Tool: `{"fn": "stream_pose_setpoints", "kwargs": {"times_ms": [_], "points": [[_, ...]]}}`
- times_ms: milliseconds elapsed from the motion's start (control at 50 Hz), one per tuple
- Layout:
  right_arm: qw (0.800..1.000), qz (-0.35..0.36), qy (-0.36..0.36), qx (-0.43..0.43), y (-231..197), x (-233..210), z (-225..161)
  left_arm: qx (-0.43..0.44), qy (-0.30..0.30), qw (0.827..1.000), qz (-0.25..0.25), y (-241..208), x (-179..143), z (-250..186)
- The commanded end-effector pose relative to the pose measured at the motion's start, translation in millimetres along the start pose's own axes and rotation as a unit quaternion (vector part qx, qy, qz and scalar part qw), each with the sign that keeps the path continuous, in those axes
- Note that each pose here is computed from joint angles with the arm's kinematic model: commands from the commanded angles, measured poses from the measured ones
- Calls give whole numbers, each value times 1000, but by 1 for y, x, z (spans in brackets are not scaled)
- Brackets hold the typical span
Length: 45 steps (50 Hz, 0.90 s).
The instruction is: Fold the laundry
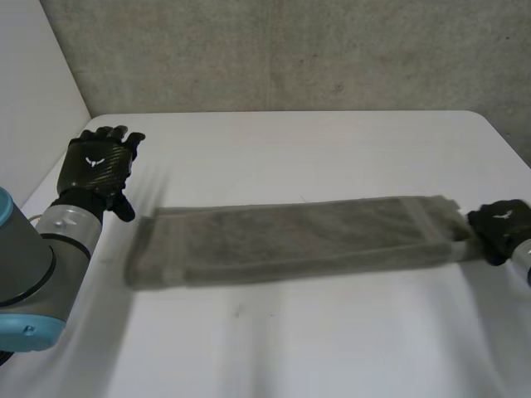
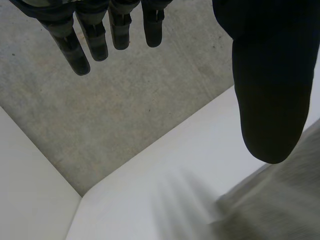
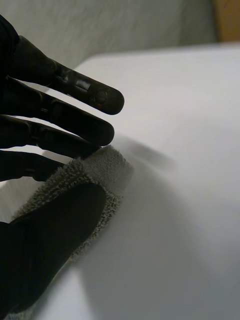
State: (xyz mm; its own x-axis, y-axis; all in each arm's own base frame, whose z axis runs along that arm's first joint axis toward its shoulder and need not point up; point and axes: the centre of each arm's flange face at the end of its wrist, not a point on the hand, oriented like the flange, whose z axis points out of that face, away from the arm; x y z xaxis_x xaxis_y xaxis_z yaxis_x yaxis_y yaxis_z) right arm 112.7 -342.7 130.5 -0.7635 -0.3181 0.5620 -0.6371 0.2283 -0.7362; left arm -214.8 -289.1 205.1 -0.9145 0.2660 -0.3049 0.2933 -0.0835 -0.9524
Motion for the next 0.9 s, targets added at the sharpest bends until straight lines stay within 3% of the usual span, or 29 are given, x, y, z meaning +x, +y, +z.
{"fn": "stream_pose_setpoints", "kwargs": {"times_ms": [20, 160, 200, 220, 260, 380, 420, 440, 480, 500, 540, 560, 700, 820, 900], "points": [[986, -48, 152, -40, 11, 59, 11, 5, -1, 1000, 0, -3, 0, -1], [977, -97, 189, -35, 2, 79, 8, 6, -1, 1000, 0, -4, 0, -2], [975, -112, 187, 30, -38, 64, -3, 8, -1, 1000, 0, -5, 0, -2], [975, -112, 187, 31, -38, 64, -3, 8, -1, 1000, 0, -5, 0, -2], [971, -124, 169, 114, -85, 35, -22, 9, -2, 1000, 0, -6, -1, -2], [956, -138, 108, 235, -142, -29, -56, 13, -4, 1000, 0, -9, -1, -4], [935, -152, 40, 319, -173, -86, -83, 12, -2, 1000, 0, -9, -1, -5], [935, -152, 40, 319, -173, -87, -83, 12, -2, 1000, 0, -9, -1, -5], [916, -167, -34, 362, -181, -142, -103, 13, -4, 1000, 1, -9, -2, -5], [916, -167, -35, 362, -181, -142, -103, 13, -4, 1000, 1, -9, -2, -5], [900, -181, -98, 384, -177, -187, -118, 14, -3, 1000, 1, -10, -1, -6], [900, -181, -98, 384, -177, -187, -118, 14, -2, 1000, 1, -10, -1, -6], [869, -217, -222, 385, -138, -269, -143, 13, 1, 1000, 2, -9, 2, -8], [871, -222, -238, 367, -124, -280, -143, 10, 4, 1000, 2, -7, 3, -8], [882, -202, -207, 372, -141, -262, -148, 3, 8, 1000, 2, -3, 6, -10]]}}
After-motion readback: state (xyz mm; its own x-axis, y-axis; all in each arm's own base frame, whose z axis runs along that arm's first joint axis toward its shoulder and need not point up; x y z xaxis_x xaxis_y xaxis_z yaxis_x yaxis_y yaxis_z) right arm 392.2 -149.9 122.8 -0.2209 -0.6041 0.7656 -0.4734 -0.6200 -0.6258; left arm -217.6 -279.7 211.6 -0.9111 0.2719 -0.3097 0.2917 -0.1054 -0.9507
